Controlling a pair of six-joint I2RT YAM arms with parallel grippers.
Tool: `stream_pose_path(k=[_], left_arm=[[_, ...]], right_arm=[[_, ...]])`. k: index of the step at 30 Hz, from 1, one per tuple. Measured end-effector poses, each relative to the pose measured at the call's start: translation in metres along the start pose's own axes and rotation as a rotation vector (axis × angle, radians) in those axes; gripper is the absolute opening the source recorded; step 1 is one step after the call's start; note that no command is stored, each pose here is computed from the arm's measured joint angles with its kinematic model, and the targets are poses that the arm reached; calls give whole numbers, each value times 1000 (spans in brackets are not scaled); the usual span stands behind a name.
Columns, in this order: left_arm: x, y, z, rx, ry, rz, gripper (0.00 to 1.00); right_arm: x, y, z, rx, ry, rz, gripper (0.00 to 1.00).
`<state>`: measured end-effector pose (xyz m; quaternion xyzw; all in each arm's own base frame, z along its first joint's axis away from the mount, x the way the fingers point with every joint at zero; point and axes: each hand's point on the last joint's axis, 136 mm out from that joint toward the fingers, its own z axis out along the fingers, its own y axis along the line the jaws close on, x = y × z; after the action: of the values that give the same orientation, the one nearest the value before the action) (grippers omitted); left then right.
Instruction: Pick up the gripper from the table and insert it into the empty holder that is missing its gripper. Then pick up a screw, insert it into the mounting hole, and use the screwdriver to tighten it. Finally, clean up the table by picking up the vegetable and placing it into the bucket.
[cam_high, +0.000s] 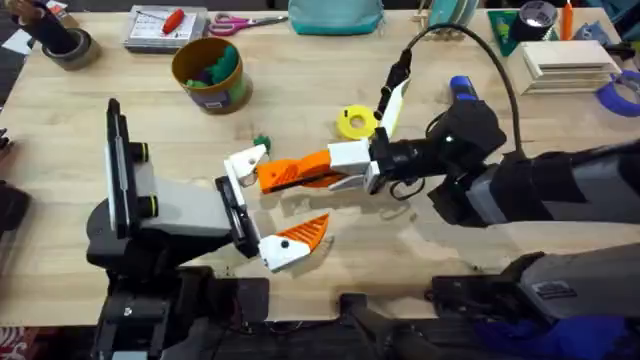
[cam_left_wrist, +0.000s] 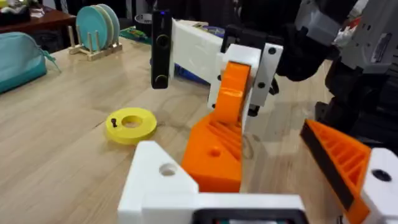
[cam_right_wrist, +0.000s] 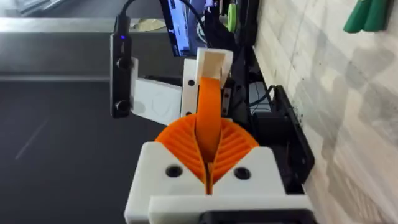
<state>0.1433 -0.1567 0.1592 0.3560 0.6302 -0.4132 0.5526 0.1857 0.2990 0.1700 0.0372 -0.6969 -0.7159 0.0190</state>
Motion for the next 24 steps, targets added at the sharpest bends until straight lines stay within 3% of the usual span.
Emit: stream_pose_path(k=[24], left_arm=[[0,1,0,-4,0,1,985]], right_arm=[[-1,-7,1,11,-3,21,10]])
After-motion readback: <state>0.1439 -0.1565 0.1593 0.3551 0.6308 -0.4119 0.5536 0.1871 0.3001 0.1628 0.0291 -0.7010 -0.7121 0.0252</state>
